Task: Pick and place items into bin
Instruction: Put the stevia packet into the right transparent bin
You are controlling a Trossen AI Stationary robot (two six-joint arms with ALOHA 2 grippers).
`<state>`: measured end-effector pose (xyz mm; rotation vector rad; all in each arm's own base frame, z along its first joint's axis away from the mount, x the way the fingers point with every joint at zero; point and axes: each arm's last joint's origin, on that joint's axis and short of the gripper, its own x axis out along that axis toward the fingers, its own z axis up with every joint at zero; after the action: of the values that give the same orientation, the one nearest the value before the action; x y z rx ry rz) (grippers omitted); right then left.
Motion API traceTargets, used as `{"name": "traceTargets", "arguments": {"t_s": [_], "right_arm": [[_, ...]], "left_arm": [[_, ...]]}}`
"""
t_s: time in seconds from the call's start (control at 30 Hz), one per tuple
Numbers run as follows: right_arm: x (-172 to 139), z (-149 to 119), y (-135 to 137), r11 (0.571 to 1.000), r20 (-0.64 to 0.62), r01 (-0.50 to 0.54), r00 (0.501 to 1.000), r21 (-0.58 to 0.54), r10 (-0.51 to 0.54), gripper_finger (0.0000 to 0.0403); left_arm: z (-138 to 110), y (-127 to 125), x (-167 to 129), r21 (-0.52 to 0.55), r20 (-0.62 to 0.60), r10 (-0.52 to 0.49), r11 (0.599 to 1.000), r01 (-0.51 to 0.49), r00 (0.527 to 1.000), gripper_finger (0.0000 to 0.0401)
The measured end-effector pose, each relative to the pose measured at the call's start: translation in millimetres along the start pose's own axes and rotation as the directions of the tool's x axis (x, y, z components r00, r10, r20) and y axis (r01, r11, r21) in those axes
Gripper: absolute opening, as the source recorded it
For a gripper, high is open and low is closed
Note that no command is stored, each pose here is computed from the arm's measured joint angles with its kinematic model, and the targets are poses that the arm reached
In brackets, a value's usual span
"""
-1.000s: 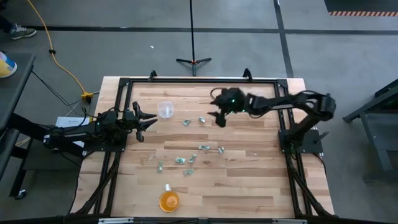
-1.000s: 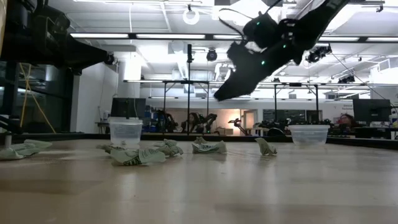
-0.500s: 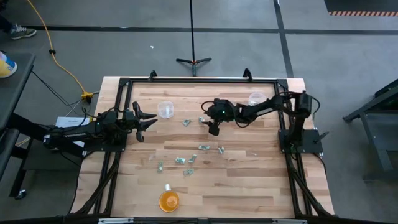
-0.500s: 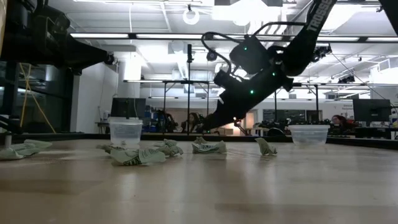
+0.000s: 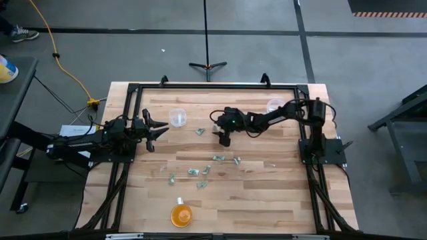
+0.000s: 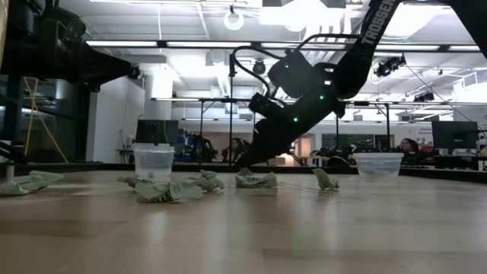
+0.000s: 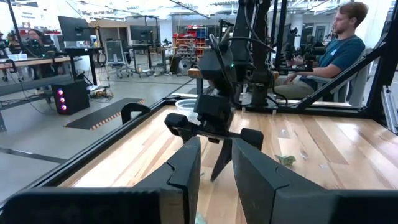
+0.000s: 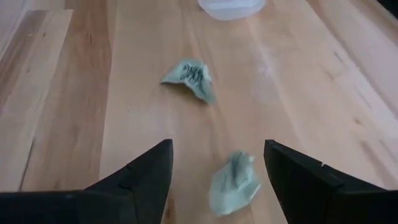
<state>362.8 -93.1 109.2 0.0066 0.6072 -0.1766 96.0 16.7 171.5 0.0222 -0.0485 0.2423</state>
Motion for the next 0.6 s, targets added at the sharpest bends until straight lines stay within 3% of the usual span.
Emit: {"name": "traceTargets", "arguments": {"t_s": [0.2, 0.6], "right_arm": [[0.0, -7.1, -3.4, 0.998, -0.113, 0.057, 0.992, -0.001, -0.056, 0.0235], [0.2, -5.0, -3.0, 0.999, -0.091, 0.036, 0.995, 0.014, -0.034, 0.0172]], "left_arm": [[-0.4, 0.0, 0.0, 0.0, -0.004, 0.0, 1.0, 0.0, 1.0, 0.0128], [-1.8, 0.0, 0.0, 0.002, -0.018, 0.0, 1.0, 0.0, 1.0, 0.0128]]}}
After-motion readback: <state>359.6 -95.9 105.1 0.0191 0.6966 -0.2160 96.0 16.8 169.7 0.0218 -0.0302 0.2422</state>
